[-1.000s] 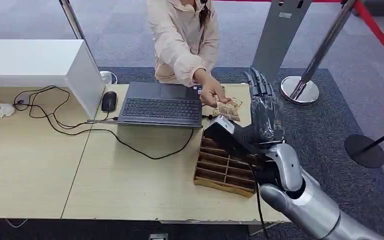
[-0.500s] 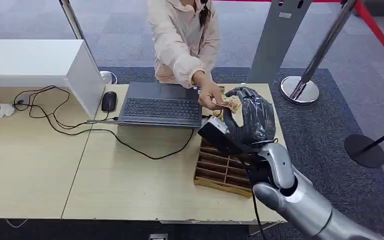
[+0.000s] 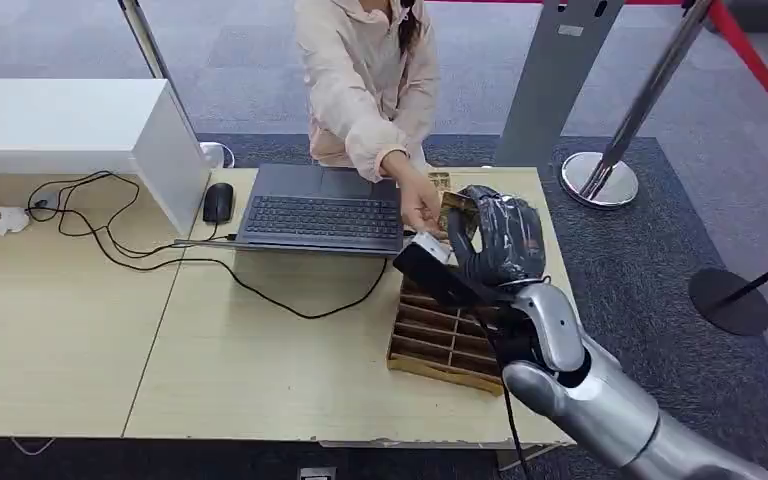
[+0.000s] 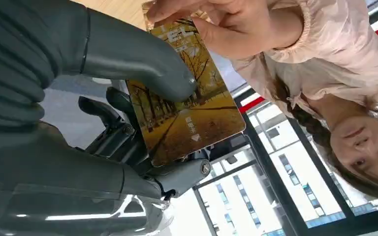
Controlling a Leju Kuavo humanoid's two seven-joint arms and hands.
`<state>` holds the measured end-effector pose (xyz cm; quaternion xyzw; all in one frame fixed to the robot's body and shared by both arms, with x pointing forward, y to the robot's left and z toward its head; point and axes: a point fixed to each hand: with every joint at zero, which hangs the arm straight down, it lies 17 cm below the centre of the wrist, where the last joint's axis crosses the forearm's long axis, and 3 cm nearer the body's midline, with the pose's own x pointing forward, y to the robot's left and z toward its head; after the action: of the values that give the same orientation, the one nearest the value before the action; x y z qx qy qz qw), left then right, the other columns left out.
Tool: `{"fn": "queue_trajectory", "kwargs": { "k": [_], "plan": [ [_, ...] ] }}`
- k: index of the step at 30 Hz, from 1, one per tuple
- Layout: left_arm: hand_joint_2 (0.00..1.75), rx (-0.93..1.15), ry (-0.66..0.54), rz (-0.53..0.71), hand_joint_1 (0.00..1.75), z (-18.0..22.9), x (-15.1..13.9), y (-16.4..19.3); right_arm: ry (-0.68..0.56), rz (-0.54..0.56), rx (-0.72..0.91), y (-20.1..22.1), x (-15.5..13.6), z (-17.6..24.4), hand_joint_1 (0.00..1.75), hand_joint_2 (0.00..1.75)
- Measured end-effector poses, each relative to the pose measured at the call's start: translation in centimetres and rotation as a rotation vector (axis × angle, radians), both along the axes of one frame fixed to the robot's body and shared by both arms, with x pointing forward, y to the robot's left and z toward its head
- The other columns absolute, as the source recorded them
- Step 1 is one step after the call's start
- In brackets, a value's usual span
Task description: Pass the card to the sensor for recognition and then transmit it.
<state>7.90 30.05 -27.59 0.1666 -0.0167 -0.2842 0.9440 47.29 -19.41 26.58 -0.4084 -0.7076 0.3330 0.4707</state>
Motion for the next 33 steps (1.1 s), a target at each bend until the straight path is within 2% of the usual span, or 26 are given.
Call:
{"fn": "queue_trajectory", "kwargs": {
  "k": [14,21,26,33],
  "plan": [
    [0.00,0.003,0.000,-0.002,0.00,0.0,0.0,0.1,-0.026,-0.016,0.023,-0.6,0.1,0.5,1.75,1.75],
    [0.00,0.012,0.012,0.010,0.00,0.0,-0.4,0.2,-0.177,-0.105,0.052,-4.3,-1.0,5.7,1.75,1.75],
    [0.00,0.014,0.020,0.018,0.00,0.0,-0.8,0.3,-0.303,-0.149,0.002,-6.6,-3.2,9.8,1.75,1.75],
    [0.00,0.015,0.021,0.023,0.00,0.0,-0.9,0.3,-0.404,-0.186,-0.037,-8.6,-6.1,13.2,1.75,1.75]
  ]
}}
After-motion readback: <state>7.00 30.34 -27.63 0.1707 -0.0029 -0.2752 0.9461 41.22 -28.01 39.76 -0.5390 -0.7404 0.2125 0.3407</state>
